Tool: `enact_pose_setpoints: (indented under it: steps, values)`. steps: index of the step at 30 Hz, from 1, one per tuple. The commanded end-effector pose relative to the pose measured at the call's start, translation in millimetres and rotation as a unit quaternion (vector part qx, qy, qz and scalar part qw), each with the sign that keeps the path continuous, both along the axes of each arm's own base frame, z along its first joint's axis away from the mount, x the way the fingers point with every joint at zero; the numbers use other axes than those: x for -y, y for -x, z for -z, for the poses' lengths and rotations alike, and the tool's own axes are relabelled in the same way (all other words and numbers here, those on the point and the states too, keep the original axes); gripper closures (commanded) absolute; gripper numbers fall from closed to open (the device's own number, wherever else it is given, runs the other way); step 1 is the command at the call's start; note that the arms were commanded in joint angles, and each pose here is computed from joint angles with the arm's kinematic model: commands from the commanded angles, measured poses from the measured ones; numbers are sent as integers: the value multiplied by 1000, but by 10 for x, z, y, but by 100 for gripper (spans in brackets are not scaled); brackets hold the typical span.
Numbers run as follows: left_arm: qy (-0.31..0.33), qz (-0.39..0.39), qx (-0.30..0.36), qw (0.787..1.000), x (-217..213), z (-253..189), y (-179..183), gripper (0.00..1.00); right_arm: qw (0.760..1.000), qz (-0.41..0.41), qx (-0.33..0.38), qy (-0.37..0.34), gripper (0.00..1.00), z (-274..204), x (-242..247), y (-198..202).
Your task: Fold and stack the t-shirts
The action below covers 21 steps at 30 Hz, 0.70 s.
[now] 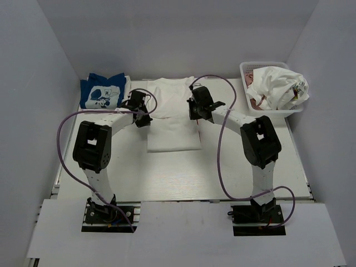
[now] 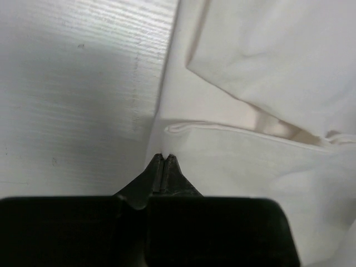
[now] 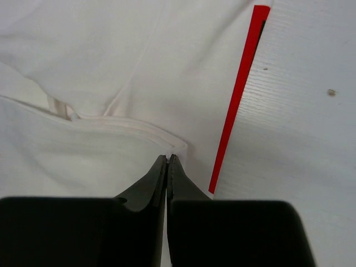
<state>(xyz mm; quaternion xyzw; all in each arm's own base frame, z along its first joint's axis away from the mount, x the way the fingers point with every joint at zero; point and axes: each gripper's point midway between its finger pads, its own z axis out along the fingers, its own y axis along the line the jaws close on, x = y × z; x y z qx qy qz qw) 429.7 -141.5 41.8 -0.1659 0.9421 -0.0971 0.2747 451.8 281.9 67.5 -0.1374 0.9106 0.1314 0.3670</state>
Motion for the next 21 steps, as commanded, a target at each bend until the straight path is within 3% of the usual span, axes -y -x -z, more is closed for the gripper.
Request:
enact_pose_setpoints:
  steps: [1,9,21]
  values:
    - [24,16,104,994,89,-708,-185,100,997,7,64,-34,100,-565,13,-36]
    - [41,37,130,990,163,-892,-192,100,996,19,81,-35,100,-745,136,-36]
    - [0,5,84,996,26,-355,-509,100,998,54,43,4,100,-216,271,-444]
